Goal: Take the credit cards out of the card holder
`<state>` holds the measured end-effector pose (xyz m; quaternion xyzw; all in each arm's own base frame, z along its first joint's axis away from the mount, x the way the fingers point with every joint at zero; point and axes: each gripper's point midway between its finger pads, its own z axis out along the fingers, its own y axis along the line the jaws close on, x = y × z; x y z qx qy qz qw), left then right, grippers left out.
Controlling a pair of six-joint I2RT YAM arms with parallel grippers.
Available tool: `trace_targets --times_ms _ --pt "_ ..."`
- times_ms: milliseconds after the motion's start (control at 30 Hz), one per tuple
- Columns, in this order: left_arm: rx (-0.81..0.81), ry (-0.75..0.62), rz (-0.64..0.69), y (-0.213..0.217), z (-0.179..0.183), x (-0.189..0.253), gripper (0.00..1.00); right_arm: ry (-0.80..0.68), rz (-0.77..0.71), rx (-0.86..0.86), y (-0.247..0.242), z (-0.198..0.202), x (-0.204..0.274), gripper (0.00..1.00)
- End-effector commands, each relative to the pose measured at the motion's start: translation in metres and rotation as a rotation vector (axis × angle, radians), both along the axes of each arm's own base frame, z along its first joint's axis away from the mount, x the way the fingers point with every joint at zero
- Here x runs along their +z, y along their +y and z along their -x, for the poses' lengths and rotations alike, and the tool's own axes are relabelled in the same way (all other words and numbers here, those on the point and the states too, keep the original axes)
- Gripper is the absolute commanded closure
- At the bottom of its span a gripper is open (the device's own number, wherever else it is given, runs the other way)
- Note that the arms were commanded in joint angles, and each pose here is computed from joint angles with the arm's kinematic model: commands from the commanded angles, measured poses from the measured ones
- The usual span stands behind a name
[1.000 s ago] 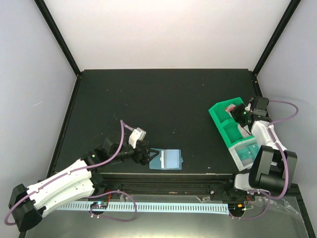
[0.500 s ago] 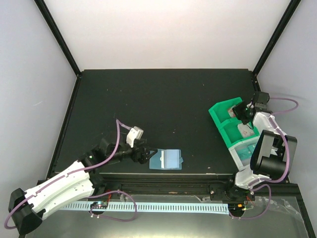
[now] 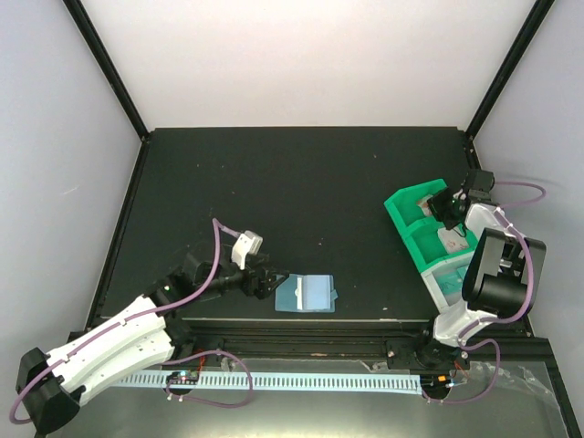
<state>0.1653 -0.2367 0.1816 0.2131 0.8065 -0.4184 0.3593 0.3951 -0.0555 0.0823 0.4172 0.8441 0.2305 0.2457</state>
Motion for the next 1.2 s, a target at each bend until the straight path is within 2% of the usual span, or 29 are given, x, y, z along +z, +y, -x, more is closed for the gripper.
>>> trace_targets --times_ms 0,600,900,1033,1167 --pt "-0.008 -0.033 0.028 -0.002 -0.004 0.012 0.01 -0.068 -0.041 0.014 -0.002 -0.018 0.009 0.99" --pt "-0.004 -0.018 0.039 -0.001 -0.005 0.008 0.01 -0.112 -0.020 -0.046 -0.027 -0.010 0.026 0.99" --pt "0.002 -0.012 0.033 0.000 -0.006 0.006 0.01 -0.056 -0.014 -0.087 -0.035 -0.008 0.008 0.99" --pt "-0.001 -0.008 0.029 0.000 -0.006 0.006 0.01 -0.032 -0.007 -0.091 -0.037 -0.007 0.004 0.94" --pt "0.009 -0.014 0.026 0.002 -0.007 0.007 0.01 0.001 0.007 -0.100 -0.040 -0.004 0.003 0.93"
